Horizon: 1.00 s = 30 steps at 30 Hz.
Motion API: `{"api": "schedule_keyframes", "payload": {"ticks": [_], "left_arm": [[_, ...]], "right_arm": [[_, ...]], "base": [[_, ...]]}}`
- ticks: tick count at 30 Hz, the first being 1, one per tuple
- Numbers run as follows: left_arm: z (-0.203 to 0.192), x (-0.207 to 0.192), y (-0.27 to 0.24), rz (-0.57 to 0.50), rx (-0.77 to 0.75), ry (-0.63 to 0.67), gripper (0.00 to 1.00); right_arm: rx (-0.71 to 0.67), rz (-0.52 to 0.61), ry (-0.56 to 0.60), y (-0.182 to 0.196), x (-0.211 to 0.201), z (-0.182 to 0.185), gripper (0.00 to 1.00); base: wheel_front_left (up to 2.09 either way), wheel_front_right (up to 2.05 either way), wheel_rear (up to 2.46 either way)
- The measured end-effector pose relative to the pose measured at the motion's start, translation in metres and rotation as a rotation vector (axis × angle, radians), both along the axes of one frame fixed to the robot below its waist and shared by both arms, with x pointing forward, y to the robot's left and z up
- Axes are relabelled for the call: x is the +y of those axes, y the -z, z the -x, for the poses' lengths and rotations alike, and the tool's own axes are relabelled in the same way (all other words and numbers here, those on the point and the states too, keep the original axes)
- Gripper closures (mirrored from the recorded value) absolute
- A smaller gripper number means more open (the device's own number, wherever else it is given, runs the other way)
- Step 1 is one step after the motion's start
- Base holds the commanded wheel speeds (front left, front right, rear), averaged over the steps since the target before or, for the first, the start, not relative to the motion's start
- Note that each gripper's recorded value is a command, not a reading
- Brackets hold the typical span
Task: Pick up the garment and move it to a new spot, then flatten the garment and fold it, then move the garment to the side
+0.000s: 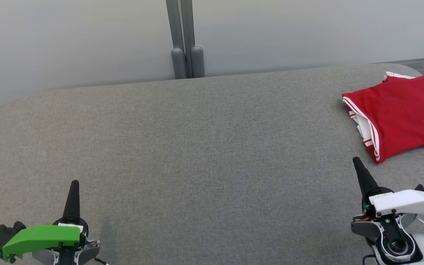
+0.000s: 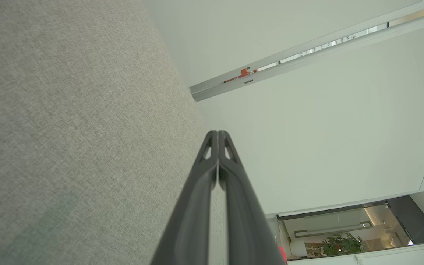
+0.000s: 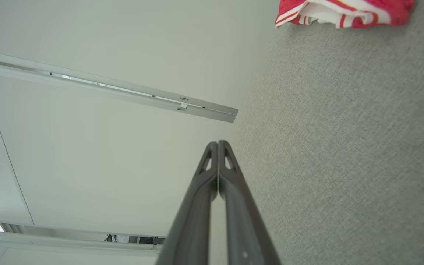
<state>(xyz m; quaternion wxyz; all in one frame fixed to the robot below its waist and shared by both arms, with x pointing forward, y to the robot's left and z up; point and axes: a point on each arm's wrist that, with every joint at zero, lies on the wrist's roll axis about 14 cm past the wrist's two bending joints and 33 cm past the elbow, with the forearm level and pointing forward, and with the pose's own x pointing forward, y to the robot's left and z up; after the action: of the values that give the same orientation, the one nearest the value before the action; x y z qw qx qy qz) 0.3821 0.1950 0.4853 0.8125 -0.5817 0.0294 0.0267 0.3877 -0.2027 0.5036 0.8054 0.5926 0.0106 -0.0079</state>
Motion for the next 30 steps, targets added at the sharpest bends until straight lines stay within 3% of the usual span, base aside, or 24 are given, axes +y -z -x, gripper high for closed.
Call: {"api": "schedule_keyframes", "payload": {"ticks": [30], "left_arm": [[-0.004, 0.002, -0.012, 0.232, -0.041, -0.002, 1.0]], "right_arm": [[-0.017, -0.216, 0.005, -0.003, 0.002, -0.002, 1.0]], "base": [[0.0, 0.0, 0.0]]}}
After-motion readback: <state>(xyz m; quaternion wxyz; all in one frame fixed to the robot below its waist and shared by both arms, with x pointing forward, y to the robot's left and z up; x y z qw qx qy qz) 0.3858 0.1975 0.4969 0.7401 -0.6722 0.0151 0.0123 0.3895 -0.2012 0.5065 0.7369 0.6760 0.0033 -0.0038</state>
